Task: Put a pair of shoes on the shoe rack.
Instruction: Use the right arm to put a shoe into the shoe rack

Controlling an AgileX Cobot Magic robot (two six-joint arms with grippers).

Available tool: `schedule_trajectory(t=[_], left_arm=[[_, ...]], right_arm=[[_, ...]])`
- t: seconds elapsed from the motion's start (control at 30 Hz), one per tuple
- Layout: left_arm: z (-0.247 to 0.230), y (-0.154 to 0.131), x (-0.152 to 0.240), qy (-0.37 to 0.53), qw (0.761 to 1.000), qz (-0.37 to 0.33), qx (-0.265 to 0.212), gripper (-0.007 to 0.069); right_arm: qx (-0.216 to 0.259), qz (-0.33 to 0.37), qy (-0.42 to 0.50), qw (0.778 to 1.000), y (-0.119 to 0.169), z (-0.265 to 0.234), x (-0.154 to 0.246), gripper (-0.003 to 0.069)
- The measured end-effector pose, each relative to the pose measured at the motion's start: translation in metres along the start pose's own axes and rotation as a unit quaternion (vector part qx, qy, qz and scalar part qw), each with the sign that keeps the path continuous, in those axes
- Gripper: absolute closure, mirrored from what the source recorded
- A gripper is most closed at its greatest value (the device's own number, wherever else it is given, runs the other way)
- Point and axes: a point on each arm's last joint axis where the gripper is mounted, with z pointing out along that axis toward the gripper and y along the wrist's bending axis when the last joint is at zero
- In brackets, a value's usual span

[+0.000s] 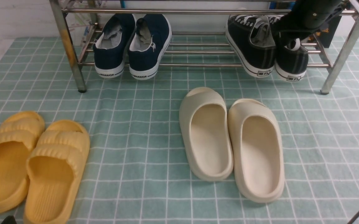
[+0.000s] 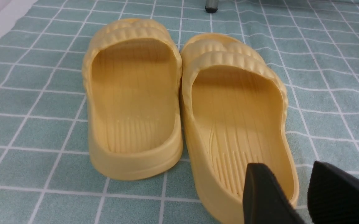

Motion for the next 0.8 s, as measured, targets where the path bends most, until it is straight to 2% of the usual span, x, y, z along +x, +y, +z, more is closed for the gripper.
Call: schedule_trajectory(t=[0.2, 0.33, 0.53, 0.63, 0.8], left_arm=[[0.0, 0.0, 0.0, 0.0, 1.0, 0.0, 0.0, 0.0388], [0.0, 0.0, 0.0, 0.0, 1.0, 0.0, 0.0, 0.0388], [0.0, 0.0, 0.0, 0.0, 1.0, 0.0, 0.0, 0.0388], [0.0, 0.0, 0.0, 0.0, 1.0, 0.0, 0.0, 0.0388], [0.0, 0.0, 0.0, 0.0, 1.0, 0.0, 0.0, 0.0388]], right_arm=[[-0.009, -0.015, -0.011, 1.0, 0.002, -0.028, 0.0, 0.0211], [-0.014, -0.015, 0.024, 1.0, 0.004, -0.034, 0.017, 0.0325], [-0.025, -0.016, 0.124, 0.992, 0.01, -0.009, 0.064, 0.0606], [-0.012, -0.018, 0.113, 0.993, 0.009, 0.011, 0.071, 0.0662], [0.027, -0.003, 0.043, 0.999, 0.002, 0.04, 0.062, 0.0664]])
